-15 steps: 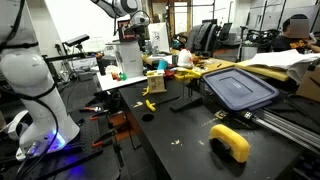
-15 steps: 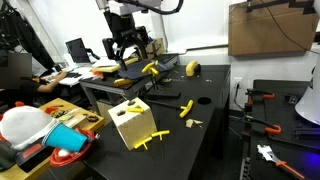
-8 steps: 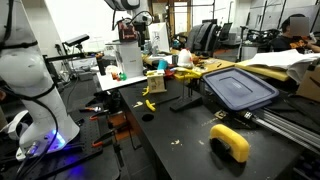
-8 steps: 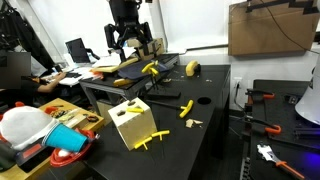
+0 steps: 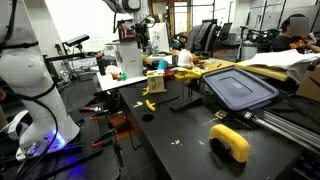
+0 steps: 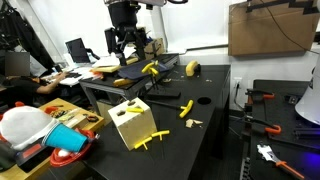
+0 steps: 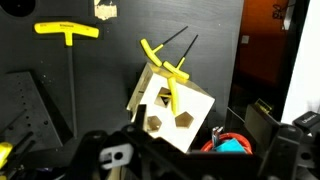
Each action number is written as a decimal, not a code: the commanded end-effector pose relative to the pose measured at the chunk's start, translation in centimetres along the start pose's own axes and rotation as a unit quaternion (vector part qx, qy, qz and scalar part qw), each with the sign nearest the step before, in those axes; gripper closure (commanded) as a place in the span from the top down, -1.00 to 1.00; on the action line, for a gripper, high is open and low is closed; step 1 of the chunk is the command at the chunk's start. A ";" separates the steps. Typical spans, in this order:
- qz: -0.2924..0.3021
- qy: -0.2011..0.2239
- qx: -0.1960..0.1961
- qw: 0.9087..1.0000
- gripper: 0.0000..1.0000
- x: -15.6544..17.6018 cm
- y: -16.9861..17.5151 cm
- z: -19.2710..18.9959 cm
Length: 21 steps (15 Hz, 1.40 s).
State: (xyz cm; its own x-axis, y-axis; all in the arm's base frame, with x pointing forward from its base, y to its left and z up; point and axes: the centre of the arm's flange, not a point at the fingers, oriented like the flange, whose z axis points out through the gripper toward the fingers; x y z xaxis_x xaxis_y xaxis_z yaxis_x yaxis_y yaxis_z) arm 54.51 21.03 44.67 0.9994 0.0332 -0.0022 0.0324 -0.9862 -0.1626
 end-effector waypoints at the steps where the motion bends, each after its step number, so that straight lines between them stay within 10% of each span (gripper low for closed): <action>1: -0.053 0.022 0.005 0.998 1.00 1.4 -0.7 -0.1; 5: -0.104 0.028 0.012 0.994 1.00 2.1 -1.0 0.3; 21: -0.007 -0.025 0.004 1.000 1.00 3.5 -0.4 7.6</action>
State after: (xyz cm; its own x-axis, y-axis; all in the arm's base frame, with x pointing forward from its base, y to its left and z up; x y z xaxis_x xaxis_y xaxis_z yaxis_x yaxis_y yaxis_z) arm 56.77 22.08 38.66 0.9959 0.0798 -0.0432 0.0716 -0.9836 -0.1655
